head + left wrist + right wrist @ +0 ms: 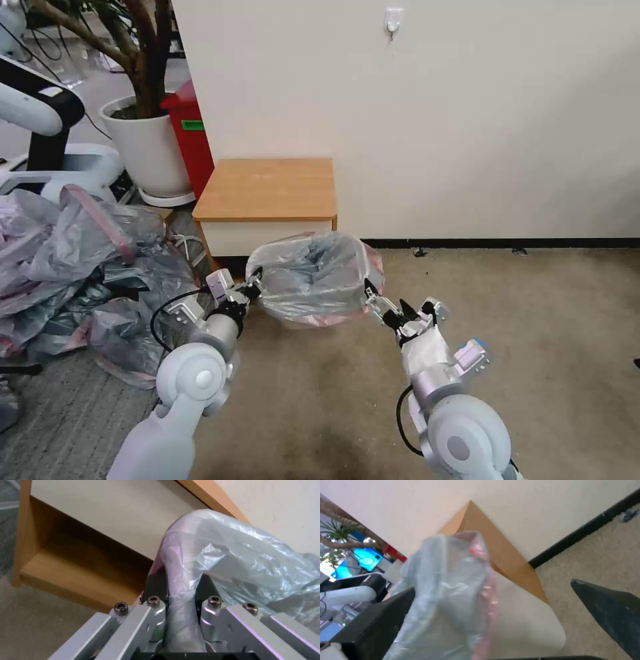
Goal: Pick up the garbage bag from the table and place it over the trash can.
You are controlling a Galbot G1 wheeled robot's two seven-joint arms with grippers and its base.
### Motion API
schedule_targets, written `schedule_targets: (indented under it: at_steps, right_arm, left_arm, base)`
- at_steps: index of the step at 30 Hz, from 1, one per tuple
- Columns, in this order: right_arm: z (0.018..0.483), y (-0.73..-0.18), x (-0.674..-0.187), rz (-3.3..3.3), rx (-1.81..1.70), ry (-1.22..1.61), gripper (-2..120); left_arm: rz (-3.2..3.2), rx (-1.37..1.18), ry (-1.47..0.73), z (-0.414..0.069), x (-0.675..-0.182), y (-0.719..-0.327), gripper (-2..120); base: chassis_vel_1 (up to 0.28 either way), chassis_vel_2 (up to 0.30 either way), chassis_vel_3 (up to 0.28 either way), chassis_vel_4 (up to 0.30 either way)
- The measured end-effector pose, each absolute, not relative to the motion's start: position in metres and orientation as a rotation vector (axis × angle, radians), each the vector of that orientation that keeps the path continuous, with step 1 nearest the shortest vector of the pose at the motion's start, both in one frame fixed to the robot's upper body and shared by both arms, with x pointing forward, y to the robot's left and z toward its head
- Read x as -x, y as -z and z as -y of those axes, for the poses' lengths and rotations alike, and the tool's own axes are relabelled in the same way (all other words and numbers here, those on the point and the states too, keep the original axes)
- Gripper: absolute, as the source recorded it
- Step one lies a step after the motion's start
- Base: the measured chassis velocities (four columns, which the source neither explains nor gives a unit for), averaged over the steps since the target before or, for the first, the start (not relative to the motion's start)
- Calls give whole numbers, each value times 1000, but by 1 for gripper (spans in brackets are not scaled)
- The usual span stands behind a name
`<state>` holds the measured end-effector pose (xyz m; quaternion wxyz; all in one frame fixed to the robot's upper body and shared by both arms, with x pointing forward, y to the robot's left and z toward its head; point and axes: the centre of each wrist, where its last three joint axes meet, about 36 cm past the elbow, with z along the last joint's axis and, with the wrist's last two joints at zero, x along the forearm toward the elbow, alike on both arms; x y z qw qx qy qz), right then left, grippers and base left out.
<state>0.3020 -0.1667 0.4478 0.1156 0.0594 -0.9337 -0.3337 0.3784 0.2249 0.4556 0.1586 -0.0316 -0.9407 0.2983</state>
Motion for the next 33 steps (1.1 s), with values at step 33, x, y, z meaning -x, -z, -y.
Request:
schedule_targets:
  at_steps: [33]
  right_arm:
    - [260,-378,-332,2703,-940,936,80]
  left_arm:
    - [2724,327,-693,-298,-354,-458,9]
  base:
    - [0,0,0,0]
